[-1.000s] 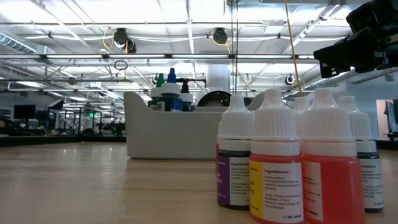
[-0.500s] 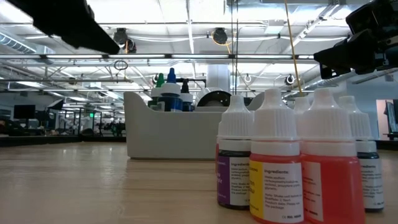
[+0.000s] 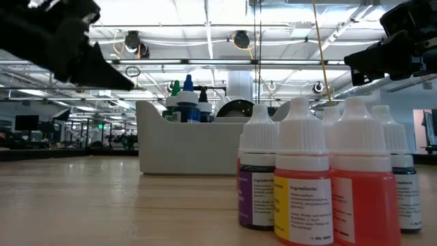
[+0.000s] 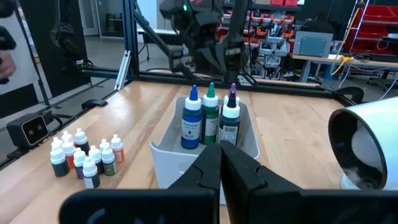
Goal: Pick & Place food coloring
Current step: Adjust the large green food coloring bottle on the gray bin
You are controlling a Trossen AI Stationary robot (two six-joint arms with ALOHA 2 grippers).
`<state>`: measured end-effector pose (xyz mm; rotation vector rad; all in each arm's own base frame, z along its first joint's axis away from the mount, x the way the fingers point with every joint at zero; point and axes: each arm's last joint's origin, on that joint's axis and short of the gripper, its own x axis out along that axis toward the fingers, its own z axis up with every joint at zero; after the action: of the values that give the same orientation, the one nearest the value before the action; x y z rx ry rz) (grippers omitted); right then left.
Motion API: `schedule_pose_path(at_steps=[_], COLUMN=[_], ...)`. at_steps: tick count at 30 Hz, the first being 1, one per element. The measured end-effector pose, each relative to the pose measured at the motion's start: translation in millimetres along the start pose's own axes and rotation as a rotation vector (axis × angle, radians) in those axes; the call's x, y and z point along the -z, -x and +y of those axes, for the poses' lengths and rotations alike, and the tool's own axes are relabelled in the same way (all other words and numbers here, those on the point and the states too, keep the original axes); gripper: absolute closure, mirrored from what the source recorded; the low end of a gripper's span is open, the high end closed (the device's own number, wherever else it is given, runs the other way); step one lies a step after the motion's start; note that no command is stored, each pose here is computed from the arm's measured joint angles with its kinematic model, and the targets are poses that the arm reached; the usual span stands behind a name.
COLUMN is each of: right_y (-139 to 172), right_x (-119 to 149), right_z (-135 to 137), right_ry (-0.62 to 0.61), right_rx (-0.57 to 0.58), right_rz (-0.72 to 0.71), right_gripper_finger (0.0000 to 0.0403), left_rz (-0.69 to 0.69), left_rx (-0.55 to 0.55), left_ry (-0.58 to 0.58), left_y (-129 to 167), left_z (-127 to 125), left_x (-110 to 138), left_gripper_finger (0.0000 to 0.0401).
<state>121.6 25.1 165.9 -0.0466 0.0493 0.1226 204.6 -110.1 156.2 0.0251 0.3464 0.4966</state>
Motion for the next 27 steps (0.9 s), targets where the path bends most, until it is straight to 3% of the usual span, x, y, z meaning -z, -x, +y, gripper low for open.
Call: schedule_pose_path(at_steps=[8,12,18,22,27], right_y=[-4,-8,-15,-18,-20], right_x=[-3,-6,-3,-1,1], right_z=[0,1,1,2,2], right_ry=[-0.011,-0.038,-0.034,-0.031,-0.024], right_rx=[0.001,0.002,0.003,0.003,0.005], right_rz=[-0.038,-0.074,-0.063,-0.043,-0.029], right_gripper_finger=[0.0403,0.0403,0.0403,0.0403,0.0403], left_rz=[0.018,0.014,-0.027,-0.065,-0.107], left_rx=[-0.002,0.078,0.208,0.267,0.271], left_ry=[-0.074,-0.111,-0.071,-0.054,-0.102], left_y=[-2,-2,-1,0,-2], left_z=[6,2,-5,-8,-9], left_x=[11,8,-2,-8,-13], left_gripper_finger=[0.0396,0.0389,0.0358,0.0321,0.0244])
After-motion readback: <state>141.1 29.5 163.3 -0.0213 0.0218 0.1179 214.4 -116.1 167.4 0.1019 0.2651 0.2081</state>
